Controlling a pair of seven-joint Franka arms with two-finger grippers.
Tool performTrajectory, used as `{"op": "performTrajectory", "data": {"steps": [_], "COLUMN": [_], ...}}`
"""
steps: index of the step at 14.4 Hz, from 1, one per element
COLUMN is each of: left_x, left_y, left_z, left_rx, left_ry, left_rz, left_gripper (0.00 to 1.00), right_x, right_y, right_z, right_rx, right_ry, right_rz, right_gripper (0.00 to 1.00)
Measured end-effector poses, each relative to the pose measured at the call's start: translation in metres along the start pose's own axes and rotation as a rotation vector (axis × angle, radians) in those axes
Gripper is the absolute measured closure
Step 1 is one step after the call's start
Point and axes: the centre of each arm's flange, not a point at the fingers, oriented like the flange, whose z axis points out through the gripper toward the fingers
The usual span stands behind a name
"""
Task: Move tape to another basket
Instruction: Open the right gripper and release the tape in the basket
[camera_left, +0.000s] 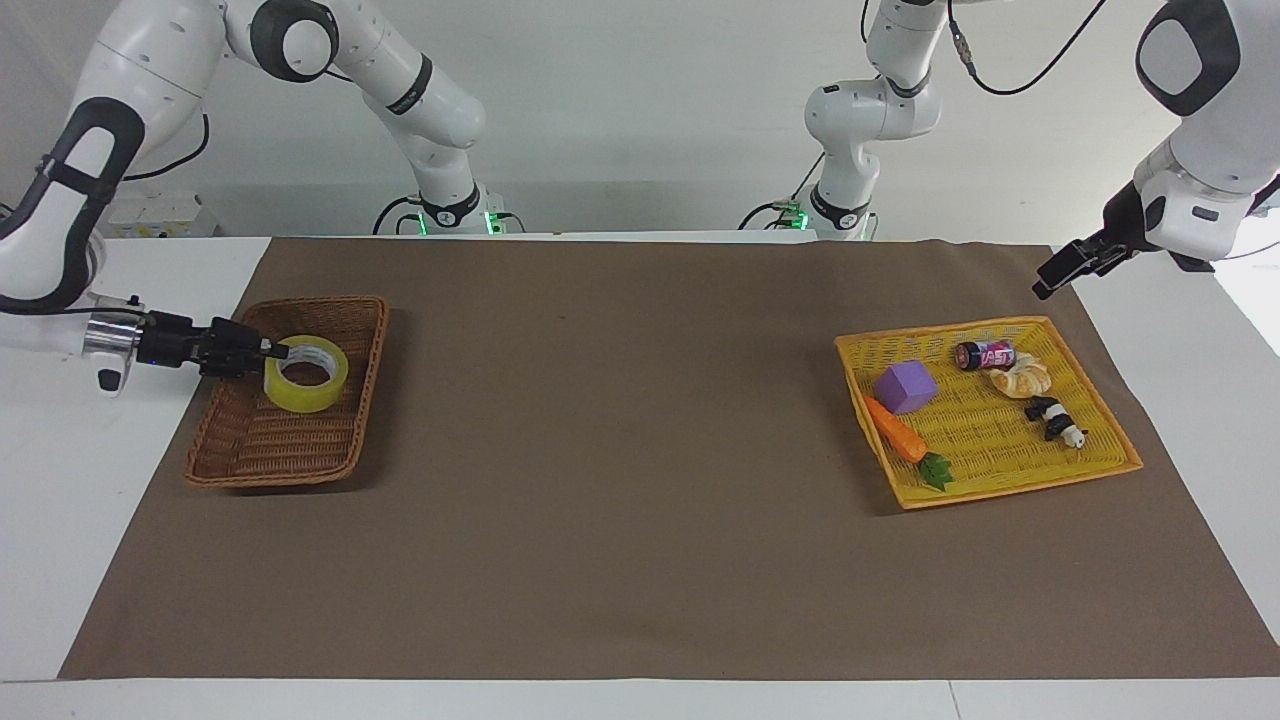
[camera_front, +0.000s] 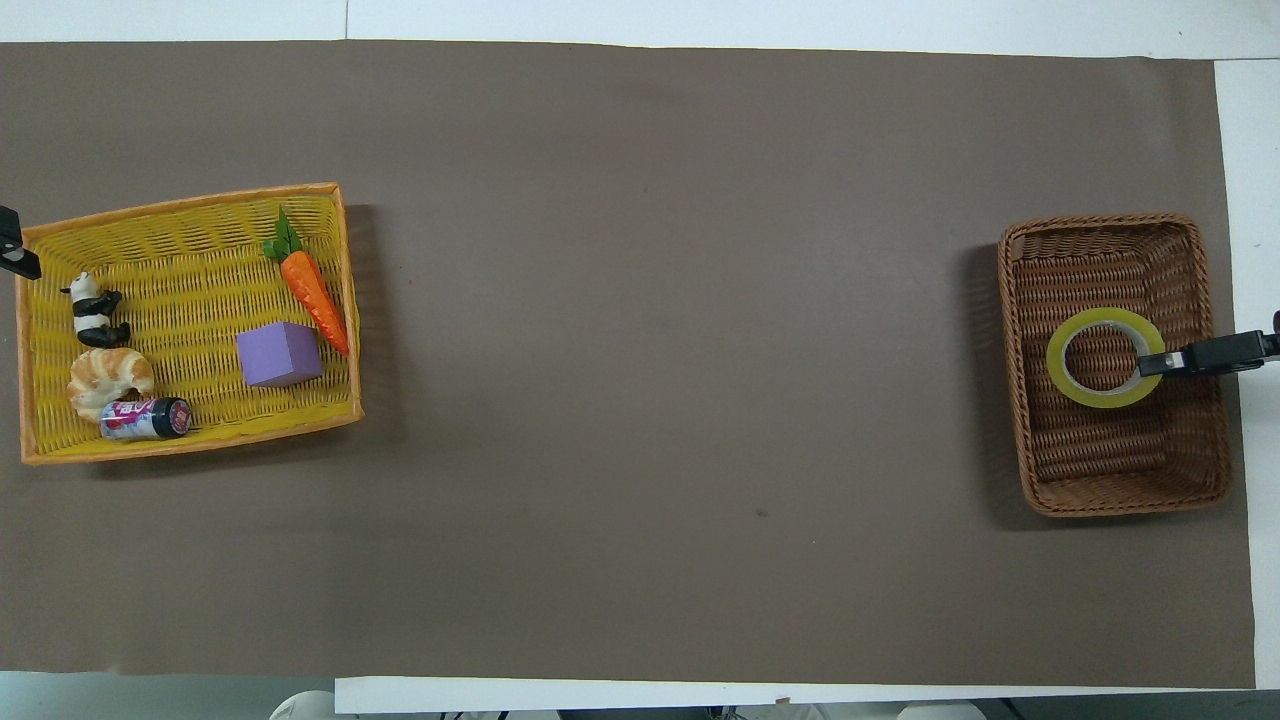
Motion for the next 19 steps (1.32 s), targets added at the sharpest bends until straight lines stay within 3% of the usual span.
{"op": "performTrajectory", "data": {"steps": [10, 13, 15, 17, 19], "left_x": [0.012, 0.010, 0.009, 0.010, 0.010], "left_y": [-0.002, 0.004, 0.002, -0.001, -0.001], "left_z": [-0.001, -0.004, -0.003, -0.003, -0.003], "left_rx": [-0.006, -0.006, -0.005, -0.005, -0.005], "left_ry": [-0.006, -0.004, -0.009, -0.013, -0.013], "left_rz": [0.030, 0.087, 0.168, 0.193, 0.198], "left_gripper": [0.00, 0.00, 0.00, 0.00, 0.00], "right_x": [-0.017, -0.013, -0.010, 0.000, 0.018], "right_y": [0.012, 0.013, 0.011, 0.000, -0.036], "right_z": [0.019, 0.016, 0.015, 0.009, -0.004], "right_rx": [-0.043, -0.099, -0.148, -0.236, -0.424], "right_ry": [-0.001, 0.003, -0.011, -0.032, -0.079], "right_rz": [-0.029, -0.097, -0.156, -0.221, -0.310], "right_gripper": [0.44, 0.16, 0.00, 0.00, 0.00]}}
